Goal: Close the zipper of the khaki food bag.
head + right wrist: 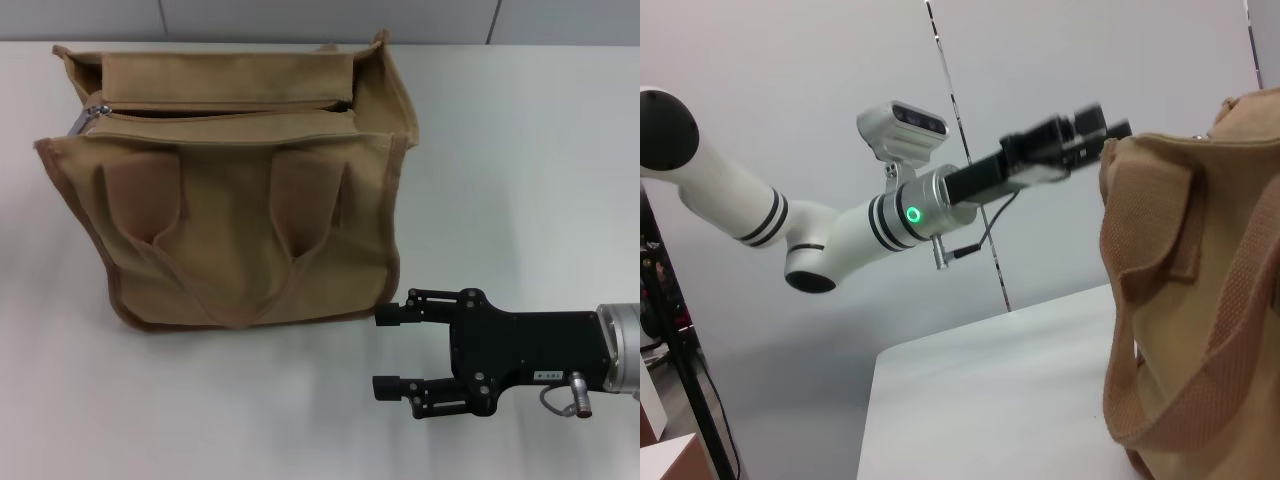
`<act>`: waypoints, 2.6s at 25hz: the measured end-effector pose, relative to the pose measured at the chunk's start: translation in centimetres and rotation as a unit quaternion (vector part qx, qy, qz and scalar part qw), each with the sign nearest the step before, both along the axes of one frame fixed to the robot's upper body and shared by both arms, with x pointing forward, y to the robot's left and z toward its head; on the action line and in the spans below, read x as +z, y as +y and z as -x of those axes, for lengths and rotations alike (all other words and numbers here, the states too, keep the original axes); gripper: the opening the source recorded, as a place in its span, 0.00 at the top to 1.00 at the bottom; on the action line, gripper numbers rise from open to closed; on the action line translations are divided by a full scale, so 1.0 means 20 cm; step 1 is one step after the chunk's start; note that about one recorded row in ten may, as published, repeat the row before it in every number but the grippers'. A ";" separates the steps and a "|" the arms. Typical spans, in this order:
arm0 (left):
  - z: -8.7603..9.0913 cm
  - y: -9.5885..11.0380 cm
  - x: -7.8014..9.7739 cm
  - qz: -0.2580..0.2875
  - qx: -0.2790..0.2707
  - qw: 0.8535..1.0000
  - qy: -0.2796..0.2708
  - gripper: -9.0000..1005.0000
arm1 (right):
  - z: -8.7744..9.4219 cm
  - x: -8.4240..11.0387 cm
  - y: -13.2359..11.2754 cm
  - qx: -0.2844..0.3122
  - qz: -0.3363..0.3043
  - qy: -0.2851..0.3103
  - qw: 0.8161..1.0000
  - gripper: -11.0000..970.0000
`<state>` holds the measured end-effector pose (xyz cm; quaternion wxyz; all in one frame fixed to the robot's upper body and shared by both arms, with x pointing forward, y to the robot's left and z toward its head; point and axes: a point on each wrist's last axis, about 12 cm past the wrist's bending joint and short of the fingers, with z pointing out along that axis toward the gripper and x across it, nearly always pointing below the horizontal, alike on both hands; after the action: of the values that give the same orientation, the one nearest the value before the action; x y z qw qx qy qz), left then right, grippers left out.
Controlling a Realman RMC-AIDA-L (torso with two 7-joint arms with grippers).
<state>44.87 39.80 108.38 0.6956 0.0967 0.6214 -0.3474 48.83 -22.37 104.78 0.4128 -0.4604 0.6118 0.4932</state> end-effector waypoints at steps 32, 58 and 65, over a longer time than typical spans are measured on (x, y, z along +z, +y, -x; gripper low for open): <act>-0.21 -0.09 -0.08 -0.157 0.098 0.982 -0.025 0.25 | -0.01 0.01 0.00 -0.007 -0.002 0.002 1.000 0.26; -0.22 0.00 0.07 -0.050 0.064 0.996 -0.032 0.25 | -0.03 0.01 0.00 -0.015 -0.002 0.006 1.000 0.28; -0.25 -0.06 0.06 -0.124 -0.035 0.992 -0.007 0.25 | -0.04 0.02 0.00 -0.016 0.000 0.006 1.000 0.29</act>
<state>49.89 38.53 109.64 0.6703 0.2064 0.6509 -0.2905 49.64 -22.34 105.10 0.4169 -0.4472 0.6220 0.4891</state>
